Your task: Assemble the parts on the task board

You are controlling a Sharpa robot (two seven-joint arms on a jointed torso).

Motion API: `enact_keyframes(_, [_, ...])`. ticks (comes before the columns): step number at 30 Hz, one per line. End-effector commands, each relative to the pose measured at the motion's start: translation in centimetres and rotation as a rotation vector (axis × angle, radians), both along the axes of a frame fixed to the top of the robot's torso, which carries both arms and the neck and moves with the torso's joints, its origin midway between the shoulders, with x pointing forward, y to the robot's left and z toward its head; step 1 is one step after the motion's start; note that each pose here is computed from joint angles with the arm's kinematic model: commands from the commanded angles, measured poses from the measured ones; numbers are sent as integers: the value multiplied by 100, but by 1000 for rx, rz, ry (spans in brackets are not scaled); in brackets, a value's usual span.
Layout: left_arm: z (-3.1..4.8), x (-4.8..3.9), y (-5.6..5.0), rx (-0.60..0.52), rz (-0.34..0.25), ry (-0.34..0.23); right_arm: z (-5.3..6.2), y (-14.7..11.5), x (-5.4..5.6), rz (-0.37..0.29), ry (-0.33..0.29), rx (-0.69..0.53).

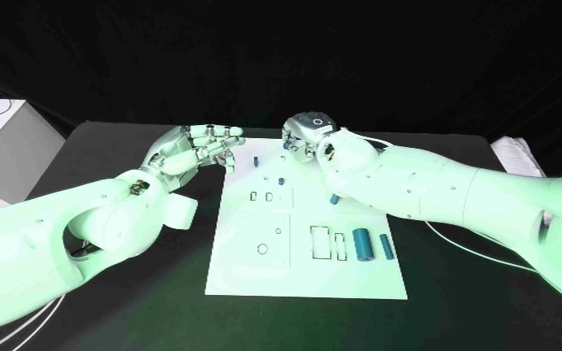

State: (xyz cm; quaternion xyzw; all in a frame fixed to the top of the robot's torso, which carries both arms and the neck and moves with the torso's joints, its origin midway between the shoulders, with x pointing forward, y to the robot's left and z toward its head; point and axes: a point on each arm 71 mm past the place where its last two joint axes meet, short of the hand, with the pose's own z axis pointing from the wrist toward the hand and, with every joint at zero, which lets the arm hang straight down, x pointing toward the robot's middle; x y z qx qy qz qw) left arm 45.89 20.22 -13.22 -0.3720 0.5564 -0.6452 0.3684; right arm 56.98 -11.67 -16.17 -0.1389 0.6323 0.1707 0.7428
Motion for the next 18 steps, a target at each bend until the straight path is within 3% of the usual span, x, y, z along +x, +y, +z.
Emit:
enact_keyframes(1, [15, 2, -15, -7, -17, -5, -11, -1, 12, 12, 13, 6])
enact_keyframes(18, [16, 15, 12, -4, -9, -5, 10, -61, -40, 21, -4, 35])
